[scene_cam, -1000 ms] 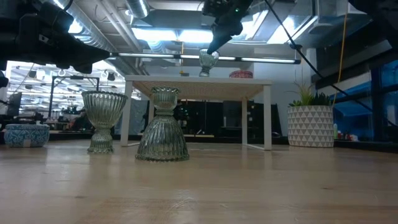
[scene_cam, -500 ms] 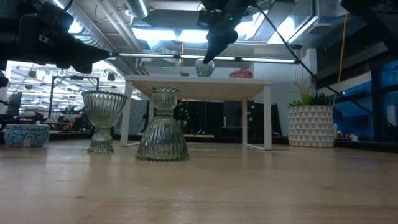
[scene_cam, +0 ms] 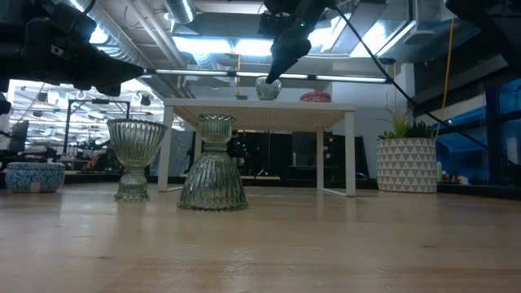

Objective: Pick & Place candle stick holders
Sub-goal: Put the bottom right green glass candle holder on the shelf, then put the right green glass candle holder on the shelf aligned with the other glass candle holder

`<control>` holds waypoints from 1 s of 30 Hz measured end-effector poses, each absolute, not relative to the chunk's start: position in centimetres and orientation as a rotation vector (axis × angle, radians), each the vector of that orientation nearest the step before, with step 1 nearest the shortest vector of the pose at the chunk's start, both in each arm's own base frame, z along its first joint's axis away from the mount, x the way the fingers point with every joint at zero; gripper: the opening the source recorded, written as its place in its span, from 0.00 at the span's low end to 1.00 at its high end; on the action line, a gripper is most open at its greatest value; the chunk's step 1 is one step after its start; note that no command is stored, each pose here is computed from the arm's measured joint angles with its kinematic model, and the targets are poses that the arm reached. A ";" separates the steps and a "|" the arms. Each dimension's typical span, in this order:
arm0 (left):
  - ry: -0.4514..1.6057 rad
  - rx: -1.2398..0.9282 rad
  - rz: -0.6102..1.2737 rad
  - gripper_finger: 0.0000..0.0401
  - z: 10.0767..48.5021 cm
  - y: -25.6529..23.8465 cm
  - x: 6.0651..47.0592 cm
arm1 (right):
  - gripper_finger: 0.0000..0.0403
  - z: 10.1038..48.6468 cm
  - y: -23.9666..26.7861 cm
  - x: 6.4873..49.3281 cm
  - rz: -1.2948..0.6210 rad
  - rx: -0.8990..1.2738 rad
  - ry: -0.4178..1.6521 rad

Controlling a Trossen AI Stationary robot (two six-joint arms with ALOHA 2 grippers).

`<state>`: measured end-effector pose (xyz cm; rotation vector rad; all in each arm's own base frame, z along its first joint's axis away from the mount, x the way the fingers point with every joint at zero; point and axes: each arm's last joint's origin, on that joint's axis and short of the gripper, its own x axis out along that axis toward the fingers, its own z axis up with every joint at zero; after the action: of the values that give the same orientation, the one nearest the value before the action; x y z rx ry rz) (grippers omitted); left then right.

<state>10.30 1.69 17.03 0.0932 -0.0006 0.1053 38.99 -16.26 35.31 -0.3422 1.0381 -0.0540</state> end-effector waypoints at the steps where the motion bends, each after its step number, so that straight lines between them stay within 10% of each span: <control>1: -0.001 0.093 0.105 0.00 17.0 1.7 10.3 | 0.06 35.3 -16.3 39.0 -0.055 -0.340 1.038; 30: -0.001 0.093 0.105 0.00 17.0 1.7 10.3 | 0.38 35.5 -15.6 39.1 0.002 -0.305 1.006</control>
<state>10.30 1.69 17.03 0.0931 -0.0006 0.1052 39.08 -15.56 35.54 -0.3046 1.0057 0.0024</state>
